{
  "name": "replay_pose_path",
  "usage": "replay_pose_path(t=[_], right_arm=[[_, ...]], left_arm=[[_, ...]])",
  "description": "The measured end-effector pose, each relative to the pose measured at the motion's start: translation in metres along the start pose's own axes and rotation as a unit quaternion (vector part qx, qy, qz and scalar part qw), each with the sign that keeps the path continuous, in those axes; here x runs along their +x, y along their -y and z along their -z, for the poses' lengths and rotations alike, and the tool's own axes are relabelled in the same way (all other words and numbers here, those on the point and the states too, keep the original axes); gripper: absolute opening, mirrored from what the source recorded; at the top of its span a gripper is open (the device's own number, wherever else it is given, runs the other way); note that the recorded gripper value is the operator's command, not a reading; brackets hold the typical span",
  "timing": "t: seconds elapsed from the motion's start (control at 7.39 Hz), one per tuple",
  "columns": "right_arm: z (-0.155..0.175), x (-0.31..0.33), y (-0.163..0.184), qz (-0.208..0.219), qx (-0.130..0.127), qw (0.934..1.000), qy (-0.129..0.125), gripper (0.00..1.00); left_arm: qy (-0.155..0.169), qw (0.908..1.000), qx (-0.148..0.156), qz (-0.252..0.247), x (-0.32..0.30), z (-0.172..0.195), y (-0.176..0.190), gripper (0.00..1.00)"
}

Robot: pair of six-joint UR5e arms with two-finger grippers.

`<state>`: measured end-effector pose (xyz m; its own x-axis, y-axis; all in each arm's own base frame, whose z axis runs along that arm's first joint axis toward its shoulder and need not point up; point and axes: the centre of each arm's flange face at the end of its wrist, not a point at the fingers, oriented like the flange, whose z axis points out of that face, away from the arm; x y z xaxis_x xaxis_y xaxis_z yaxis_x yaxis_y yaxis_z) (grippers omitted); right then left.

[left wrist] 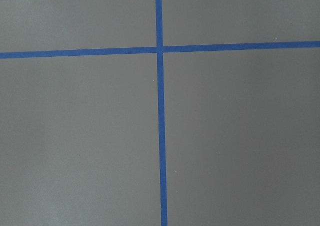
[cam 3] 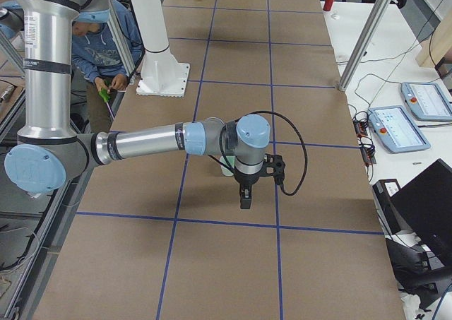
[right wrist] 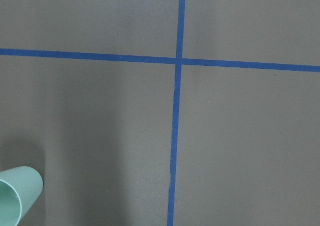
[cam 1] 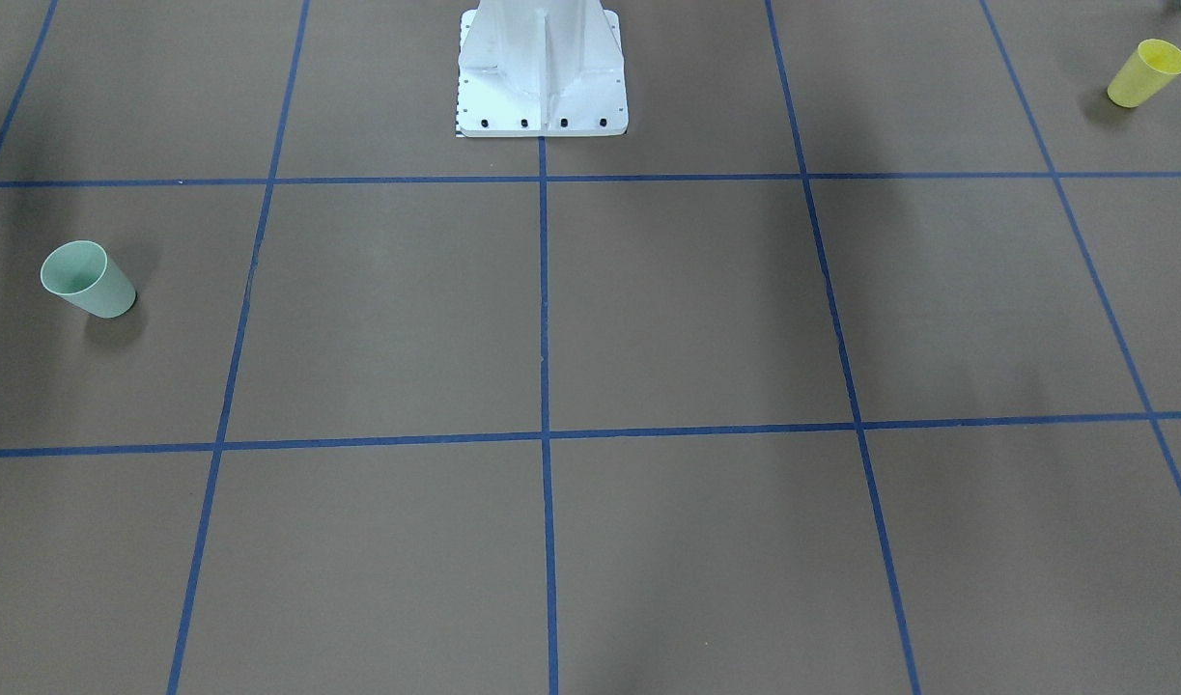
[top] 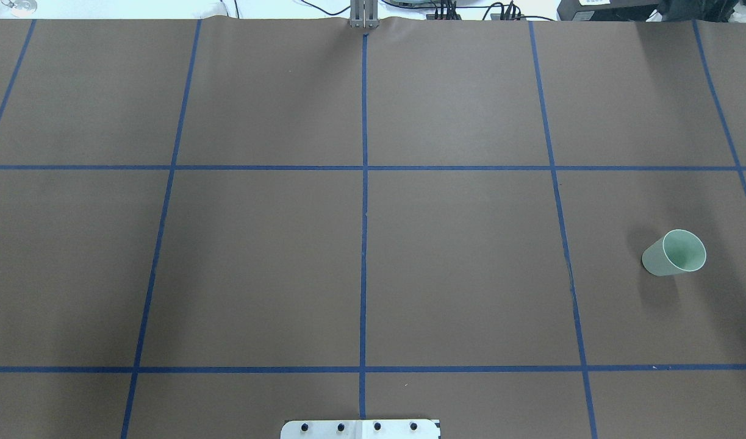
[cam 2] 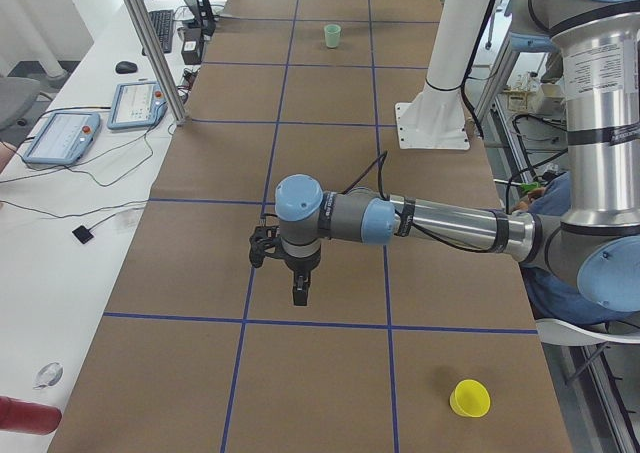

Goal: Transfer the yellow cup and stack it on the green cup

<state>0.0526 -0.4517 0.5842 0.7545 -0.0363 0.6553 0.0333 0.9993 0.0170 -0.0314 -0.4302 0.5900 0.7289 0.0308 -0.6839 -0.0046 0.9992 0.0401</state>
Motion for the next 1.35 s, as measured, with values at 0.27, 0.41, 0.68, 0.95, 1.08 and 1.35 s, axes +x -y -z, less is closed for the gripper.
replay_pose_path(t=[0.27, 0.41, 0.68, 0.95, 1.08, 1.35], right_arm=[[0.0007, -0.0011, 0.0005, 0.001, 0.001, 1.0, 0.002, 1.0], [0.0008, -0.0013, 0.0006, 0.001, 0.001, 1.0, 0.003, 1.0], [-0.001, 0.0002, 0.0006, -0.001, -0.001, 1.0, 0.004, 1.0], [-0.0024, 0.0013, 0.0003, -0.001, -0.002, 1.0, 0.004, 1.0], [-0.0027, 0.0016, 0.0001, -0.001, -0.002, 1.0, 0.004, 1.0], [-0.0032, 0.0021, -0.0027, -0.001, -0.002, 1.0, 0.004, 1.0]], left_arm=[[0.0, 1.0, 0.0, 0.001, 0.0003, 0.0004, -0.0005, 1.0], [-0.001, 1.0, 0.0, 0.001, 0.0004, 0.0004, -0.0006, 1.0], [-0.002, 1.0, -0.002, 0.002, 0.0005, -0.0006, -0.0024, 1.0], [-0.017, 0.9998, -0.005, 0.002, 0.0027, -0.0024, -0.006, 1.0], [-0.023, 0.9997, -0.003, 0.0, 0.0049, -0.0014, -0.006, 1.0], [-0.026, 0.9996, 0.001, 0.005, 0.0066, -0.0008, -0.006, 1.0]])
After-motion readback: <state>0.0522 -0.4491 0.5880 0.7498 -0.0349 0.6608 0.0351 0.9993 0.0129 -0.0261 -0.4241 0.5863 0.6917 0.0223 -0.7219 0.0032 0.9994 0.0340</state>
